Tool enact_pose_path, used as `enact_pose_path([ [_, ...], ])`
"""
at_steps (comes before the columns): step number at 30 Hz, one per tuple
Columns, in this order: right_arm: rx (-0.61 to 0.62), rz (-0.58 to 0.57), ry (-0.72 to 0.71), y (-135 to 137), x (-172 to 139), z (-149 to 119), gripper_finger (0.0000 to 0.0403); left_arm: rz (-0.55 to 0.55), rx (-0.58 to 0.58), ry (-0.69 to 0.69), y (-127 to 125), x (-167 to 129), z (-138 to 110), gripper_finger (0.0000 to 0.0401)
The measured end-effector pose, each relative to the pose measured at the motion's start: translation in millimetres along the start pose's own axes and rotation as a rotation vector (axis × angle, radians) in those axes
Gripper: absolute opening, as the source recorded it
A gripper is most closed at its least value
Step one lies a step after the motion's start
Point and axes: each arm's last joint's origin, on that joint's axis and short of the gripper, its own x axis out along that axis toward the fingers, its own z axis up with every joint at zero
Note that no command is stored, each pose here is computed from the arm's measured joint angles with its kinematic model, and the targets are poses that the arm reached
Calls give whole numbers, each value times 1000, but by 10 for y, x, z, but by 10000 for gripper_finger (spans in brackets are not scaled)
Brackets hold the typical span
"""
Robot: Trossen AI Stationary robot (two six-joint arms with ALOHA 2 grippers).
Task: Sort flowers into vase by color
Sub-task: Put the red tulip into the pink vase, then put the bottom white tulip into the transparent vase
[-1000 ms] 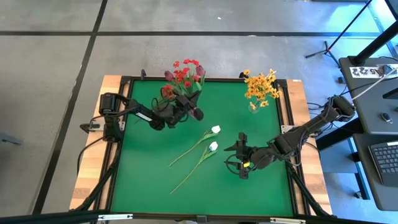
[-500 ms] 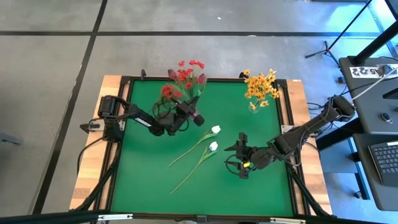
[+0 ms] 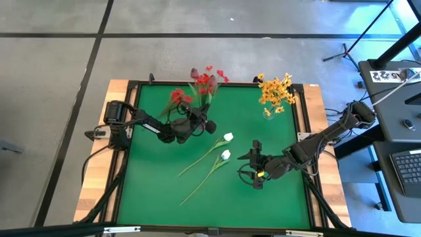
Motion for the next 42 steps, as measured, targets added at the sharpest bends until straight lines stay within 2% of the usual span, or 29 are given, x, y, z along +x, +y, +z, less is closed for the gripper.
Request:
enact_pose_path([
  [9, 6, 0, 0, 0, 0, 0, 232, 15, 31, 3, -94, -137, -2, 13],
  [15, 7, 0, 0, 0, 0, 0, 232, 11, 86, 4, -183, -272, -3, 57],
  [31, 8, 0, 0, 0, 0, 0, 232, 51, 124, 13, -321, -547, -7, 185],
  [35, 8, 0, 0, 0, 0, 0, 232, 63, 125, 2, -360, -695, 127, 192],
  [42, 8, 0, 1, 0, 0, 0, 232, 50, 124, -22, -345, -1074, 628, 193],
])
